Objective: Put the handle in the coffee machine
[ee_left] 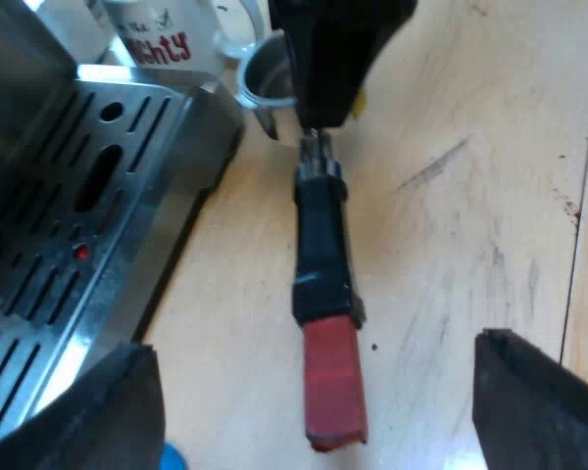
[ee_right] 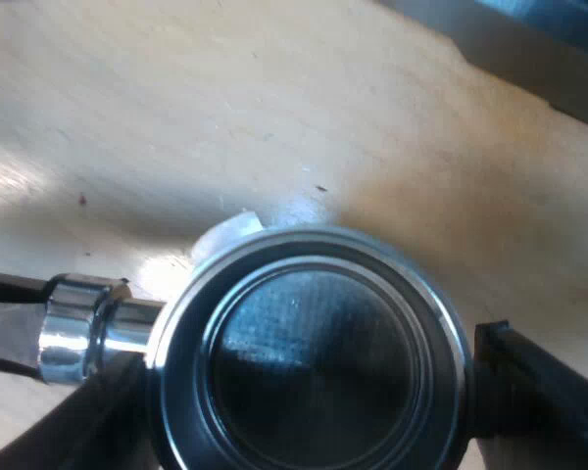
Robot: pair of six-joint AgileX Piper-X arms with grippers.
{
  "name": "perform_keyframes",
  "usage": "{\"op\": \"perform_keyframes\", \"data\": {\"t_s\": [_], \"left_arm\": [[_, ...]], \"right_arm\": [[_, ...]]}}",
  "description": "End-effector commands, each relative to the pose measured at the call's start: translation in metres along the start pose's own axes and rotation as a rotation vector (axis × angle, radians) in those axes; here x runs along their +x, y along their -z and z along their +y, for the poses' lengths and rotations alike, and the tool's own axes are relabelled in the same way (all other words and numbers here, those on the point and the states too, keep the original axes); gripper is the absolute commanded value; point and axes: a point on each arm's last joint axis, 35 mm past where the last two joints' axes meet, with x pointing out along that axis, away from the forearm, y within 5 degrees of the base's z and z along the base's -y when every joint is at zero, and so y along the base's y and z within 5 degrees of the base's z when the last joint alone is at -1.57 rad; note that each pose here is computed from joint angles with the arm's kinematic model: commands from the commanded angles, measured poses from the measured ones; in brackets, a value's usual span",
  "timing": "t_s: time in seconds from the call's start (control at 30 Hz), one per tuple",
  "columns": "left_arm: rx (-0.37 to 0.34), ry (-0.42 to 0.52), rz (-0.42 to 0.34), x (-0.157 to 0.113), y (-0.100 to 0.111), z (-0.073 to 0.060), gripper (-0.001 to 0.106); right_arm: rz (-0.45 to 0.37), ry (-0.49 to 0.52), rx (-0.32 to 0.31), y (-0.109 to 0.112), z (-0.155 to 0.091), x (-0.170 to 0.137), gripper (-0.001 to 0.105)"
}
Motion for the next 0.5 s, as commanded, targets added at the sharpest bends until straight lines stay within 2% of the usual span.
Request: {"op": "perform_keyframes", "data": {"t_s": [0.03,0.23,0.5], "left_arm": [[0.010,0.034,0.022,0.006,-0.002,0.001,0.067],[-0.016,0.078,0.092,0.025,-0.004,0.007,0.067],[-0.021,0.117,0.121,0.048,-0.010,0.014,0.067]], "right_arm": [[-0.039,-0.008,0.003,0.000,0.000,-0.010,0.000],[-0.088,0.015,0.004,0.002,-0.001,-0.024,0.000],[-0.117,0.008,-0.002,0.004,-0.001,-0.032,0.000]]}}
